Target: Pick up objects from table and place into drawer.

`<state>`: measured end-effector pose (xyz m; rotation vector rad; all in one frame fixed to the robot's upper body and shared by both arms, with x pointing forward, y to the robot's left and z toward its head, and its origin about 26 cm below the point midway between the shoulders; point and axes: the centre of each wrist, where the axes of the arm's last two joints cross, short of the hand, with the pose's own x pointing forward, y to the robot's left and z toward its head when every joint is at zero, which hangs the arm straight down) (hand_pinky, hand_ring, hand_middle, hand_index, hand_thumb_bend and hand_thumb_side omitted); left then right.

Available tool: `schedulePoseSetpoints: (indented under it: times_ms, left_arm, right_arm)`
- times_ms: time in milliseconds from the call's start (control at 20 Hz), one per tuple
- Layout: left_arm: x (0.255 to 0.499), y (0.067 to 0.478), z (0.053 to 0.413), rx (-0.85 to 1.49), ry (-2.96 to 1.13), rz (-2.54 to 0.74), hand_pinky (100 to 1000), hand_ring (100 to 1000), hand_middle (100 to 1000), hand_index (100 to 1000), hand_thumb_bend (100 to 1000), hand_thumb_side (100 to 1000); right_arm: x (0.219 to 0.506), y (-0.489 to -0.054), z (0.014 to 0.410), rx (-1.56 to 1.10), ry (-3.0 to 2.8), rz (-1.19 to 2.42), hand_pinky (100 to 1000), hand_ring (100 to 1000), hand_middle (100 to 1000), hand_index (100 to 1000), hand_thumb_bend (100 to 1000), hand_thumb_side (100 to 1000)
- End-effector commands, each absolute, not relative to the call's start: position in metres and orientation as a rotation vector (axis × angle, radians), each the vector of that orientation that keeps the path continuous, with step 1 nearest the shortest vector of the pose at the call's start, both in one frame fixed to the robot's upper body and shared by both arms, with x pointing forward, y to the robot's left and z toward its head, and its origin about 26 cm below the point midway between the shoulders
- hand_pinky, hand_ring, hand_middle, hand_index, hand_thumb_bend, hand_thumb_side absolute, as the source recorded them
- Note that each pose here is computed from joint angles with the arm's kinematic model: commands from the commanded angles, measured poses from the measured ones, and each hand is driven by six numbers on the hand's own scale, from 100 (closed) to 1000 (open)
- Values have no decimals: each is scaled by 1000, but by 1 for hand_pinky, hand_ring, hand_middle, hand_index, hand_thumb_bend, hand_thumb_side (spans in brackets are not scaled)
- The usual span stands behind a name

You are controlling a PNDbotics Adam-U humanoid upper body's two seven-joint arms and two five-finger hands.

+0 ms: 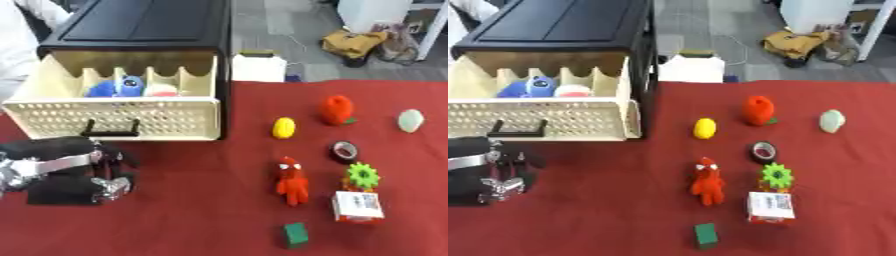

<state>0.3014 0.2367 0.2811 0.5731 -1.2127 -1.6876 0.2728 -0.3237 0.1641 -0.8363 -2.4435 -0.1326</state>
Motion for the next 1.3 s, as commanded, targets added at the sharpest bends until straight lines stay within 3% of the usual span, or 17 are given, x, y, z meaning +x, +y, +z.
schedulePoseSetpoints:
  times_ms: [50, 1300]
  left_arm:
    - [298, 241, 293, 639, -1200, -1670, 404, 606, 617, 906, 100, 1000]
    - [309, 244, 301, 777, -1196, -1567, 389, 597, 602, 898, 100, 1000]
  right_arm:
    - [271, -325, 170, -851, -2463, -122, 613, 625, 544, 752, 100, 835]
    - [271, -324, 166, -843, -2447, -136, 612, 625, 531, 745, 100, 835]
